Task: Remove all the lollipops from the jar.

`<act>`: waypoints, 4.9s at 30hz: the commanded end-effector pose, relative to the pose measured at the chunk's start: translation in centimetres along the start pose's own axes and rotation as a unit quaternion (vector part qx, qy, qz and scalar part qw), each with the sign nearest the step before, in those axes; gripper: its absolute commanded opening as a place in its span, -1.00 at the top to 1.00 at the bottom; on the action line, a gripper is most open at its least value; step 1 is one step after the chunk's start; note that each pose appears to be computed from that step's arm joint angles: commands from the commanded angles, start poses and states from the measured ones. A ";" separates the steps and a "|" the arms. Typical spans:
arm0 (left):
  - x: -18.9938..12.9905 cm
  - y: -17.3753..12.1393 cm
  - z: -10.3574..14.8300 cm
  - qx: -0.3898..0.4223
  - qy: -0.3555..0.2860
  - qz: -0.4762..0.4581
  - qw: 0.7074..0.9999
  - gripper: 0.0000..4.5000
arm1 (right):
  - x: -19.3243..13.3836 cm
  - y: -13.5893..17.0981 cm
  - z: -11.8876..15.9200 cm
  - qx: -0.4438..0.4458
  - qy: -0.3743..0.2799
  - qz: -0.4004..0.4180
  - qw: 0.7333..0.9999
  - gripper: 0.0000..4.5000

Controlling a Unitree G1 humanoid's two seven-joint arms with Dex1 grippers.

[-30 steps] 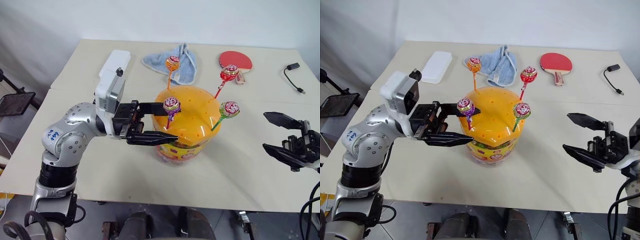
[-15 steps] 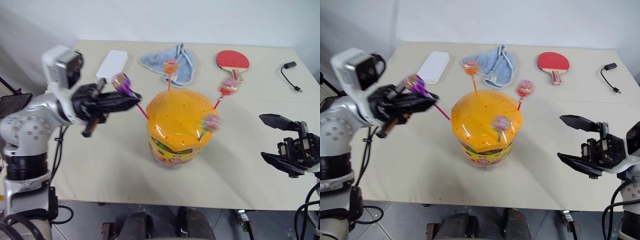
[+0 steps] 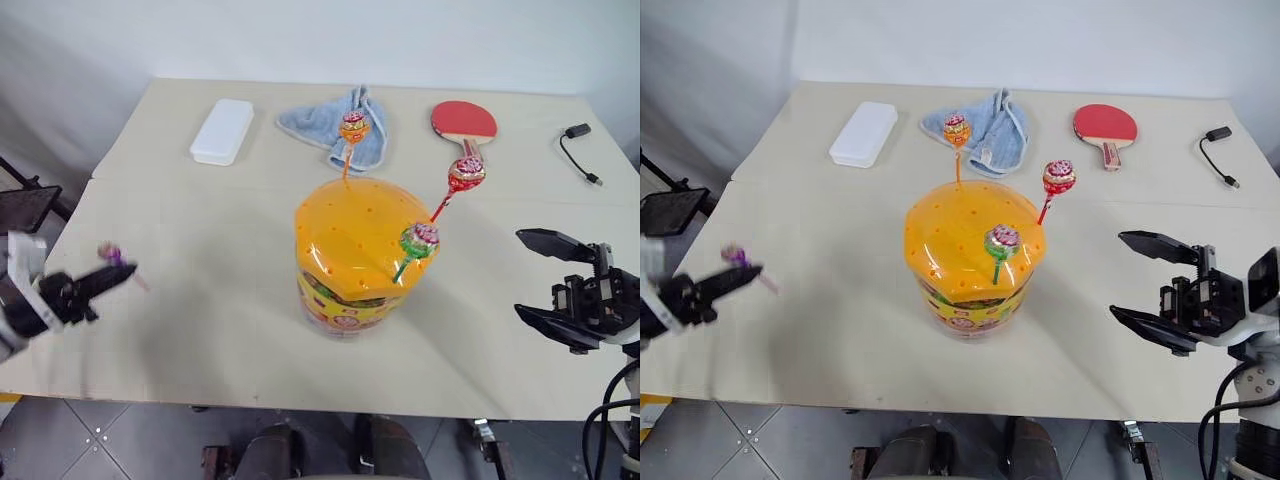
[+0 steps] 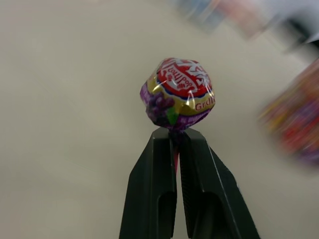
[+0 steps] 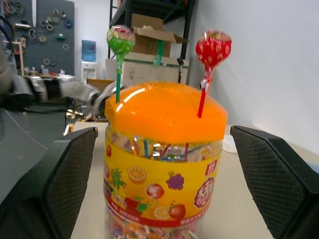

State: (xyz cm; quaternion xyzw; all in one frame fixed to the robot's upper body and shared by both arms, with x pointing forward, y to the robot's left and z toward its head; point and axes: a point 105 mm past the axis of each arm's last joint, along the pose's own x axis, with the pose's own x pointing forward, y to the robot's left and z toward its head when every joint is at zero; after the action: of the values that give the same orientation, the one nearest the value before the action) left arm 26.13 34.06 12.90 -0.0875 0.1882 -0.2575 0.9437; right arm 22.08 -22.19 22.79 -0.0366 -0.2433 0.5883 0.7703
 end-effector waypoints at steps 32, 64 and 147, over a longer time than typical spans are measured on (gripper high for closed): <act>0.1 -7.1 10.6 0.209 -0.121 -0.202 0.949 -0.99 | -2.9 -1.1 2.0 -0.075 0.031 -0.118 0.990 -1.00; 13.9 -26.5 18.1 0.204 -0.119 -0.509 0.828 0.54 | -1.1 1.0 4.2 -0.089 -0.001 -0.154 0.984 -1.00; 0.8 -16.8 9.1 0.220 -0.200 -0.361 0.884 -1.00 | 10.5 -4.6 3.1 0.115 -0.037 0.048 0.992 0.97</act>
State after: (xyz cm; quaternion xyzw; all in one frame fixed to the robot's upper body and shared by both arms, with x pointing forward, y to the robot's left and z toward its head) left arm 23.13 20.58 24.76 0.0031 -0.0928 -0.5800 0.8093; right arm 27.48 -13.52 28.38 0.0679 -0.1567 0.6551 0.7360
